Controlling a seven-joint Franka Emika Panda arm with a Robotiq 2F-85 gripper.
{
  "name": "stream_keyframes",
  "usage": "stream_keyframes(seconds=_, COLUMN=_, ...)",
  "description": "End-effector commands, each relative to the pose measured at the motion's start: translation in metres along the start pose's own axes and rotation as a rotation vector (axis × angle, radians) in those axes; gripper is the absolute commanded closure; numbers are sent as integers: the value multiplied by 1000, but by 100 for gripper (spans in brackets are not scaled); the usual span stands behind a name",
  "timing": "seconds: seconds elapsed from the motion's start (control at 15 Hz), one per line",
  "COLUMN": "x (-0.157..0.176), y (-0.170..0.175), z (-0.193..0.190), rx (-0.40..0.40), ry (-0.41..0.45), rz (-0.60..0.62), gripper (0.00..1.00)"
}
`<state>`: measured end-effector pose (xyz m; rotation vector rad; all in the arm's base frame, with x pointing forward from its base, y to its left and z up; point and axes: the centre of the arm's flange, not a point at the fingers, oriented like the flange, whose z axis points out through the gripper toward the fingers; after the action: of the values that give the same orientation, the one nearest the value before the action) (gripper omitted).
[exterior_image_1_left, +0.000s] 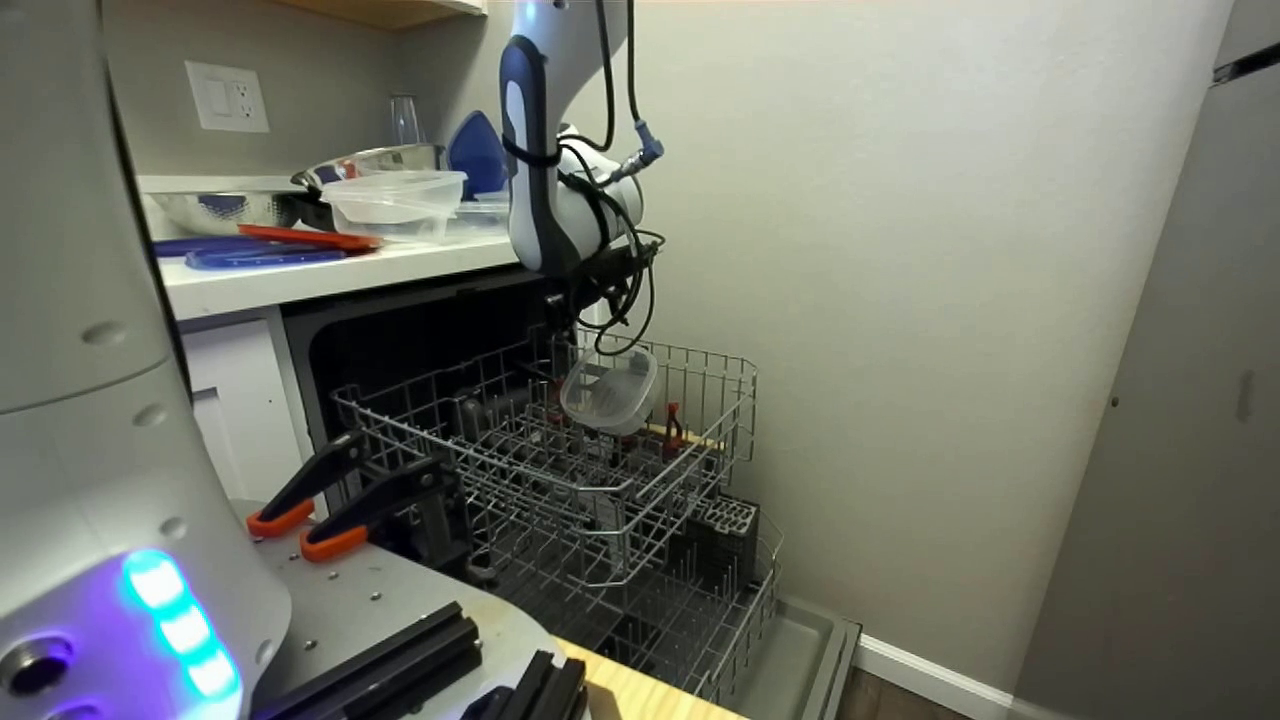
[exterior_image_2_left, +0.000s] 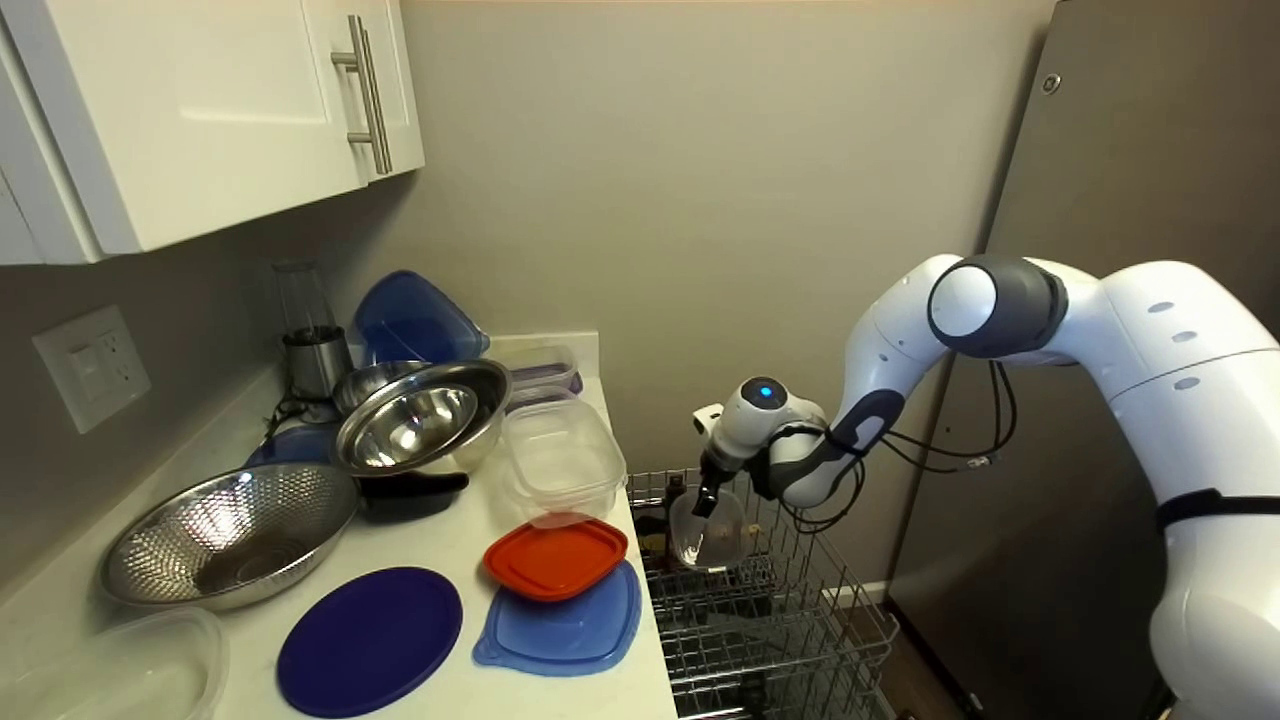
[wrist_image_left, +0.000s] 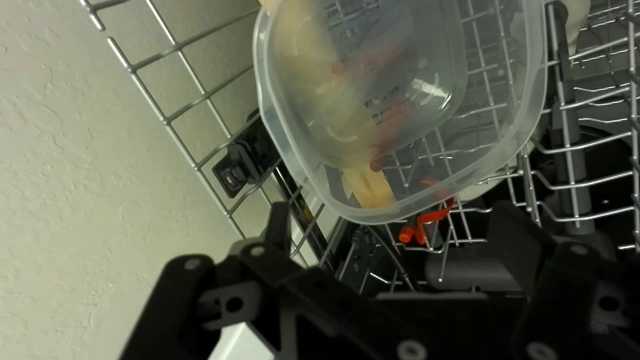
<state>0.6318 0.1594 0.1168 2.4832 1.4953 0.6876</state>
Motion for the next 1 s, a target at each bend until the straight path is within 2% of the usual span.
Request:
stream_keyframes(seconds=0.0, x=-1, y=-1, z=0, rx=2, ry=-2, rz=1, gripper=0)
stream_keyframes(seconds=0.33, x=-2, y=-2, z=1, rx=5, ry=-3, rz=0, gripper=0)
stream_keyframes(seconds=0.4, x=-1, y=6, z=-5, rx=17, ry=15, rz=-1, gripper=0)
stream_keyframes(seconds=0.8, x=19, y=52, z=-59, rx=148, ry=133, rz=-72, gripper=0)
stream_keyframes(seconds=0.93, x=19, y=58, z=-68, rx=206, ry=121, rz=-110, gripper=0)
